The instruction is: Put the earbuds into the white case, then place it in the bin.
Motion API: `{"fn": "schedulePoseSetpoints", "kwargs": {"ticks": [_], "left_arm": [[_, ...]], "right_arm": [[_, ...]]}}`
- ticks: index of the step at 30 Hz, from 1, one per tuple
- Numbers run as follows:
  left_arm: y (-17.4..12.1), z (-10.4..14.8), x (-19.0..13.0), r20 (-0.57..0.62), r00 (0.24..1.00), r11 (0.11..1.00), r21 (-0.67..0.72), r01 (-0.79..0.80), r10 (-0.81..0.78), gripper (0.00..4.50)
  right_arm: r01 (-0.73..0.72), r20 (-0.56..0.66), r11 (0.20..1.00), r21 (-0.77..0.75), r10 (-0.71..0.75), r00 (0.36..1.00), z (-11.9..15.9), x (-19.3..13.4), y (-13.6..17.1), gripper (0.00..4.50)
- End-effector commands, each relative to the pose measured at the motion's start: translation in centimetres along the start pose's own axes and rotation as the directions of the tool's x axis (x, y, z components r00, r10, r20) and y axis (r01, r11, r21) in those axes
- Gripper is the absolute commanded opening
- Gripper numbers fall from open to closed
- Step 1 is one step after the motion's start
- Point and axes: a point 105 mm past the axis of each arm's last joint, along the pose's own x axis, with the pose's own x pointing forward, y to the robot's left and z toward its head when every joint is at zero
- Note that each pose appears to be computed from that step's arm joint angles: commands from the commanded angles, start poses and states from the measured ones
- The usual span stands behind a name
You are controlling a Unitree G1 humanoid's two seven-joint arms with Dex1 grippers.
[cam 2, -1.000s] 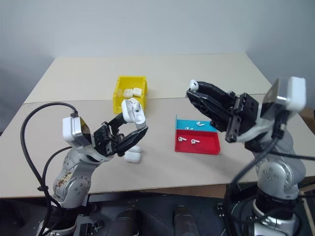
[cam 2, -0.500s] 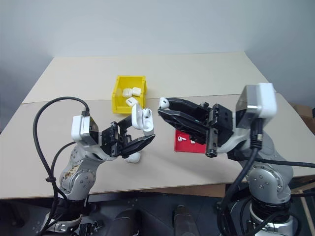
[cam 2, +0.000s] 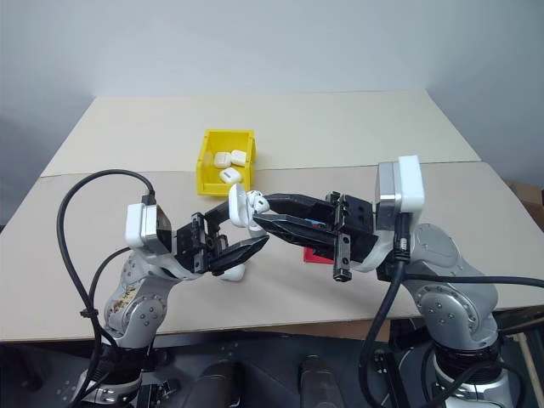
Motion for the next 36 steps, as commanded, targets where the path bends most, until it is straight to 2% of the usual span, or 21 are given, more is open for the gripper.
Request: {"fn": "schedulePoseSetpoints", "kwargs": {"ticks": [1,21,27,36], "left_arm": [[-0.2,1.1,0.3,0.035,0.999,0.999,0.050,0.007,-0.008,2.75],[-0.1,0.9,0.3,0.049,0.999,0.997,0.070,-0.016,0.012,2.75],[-0.2,0.8,0.2,0.046,0.999,0.997,0.074,-0.025,0.021,2.75],[0.1,0.4,0.0,0.026,0.999,0.996,0.076,-0.040,0.038,2.75]], "right_arm": [[-0.021,0.004,0.999,-0.034,0.021,1.000,0.5,0.3,0.2,0.85],[-0.034,-0.034,0.999,-0.038,0.033,0.999,-0.5,0.0,0.0,0.85],[-0.050,-0.090,0.998,-0.045,0.045,0.995,-1.2,-0.1,0.1,2.69],[0.028,-0.110,0.995,-0.098,-0.039,0.993,0.3,-2.3,-1.9,2.69]]}}
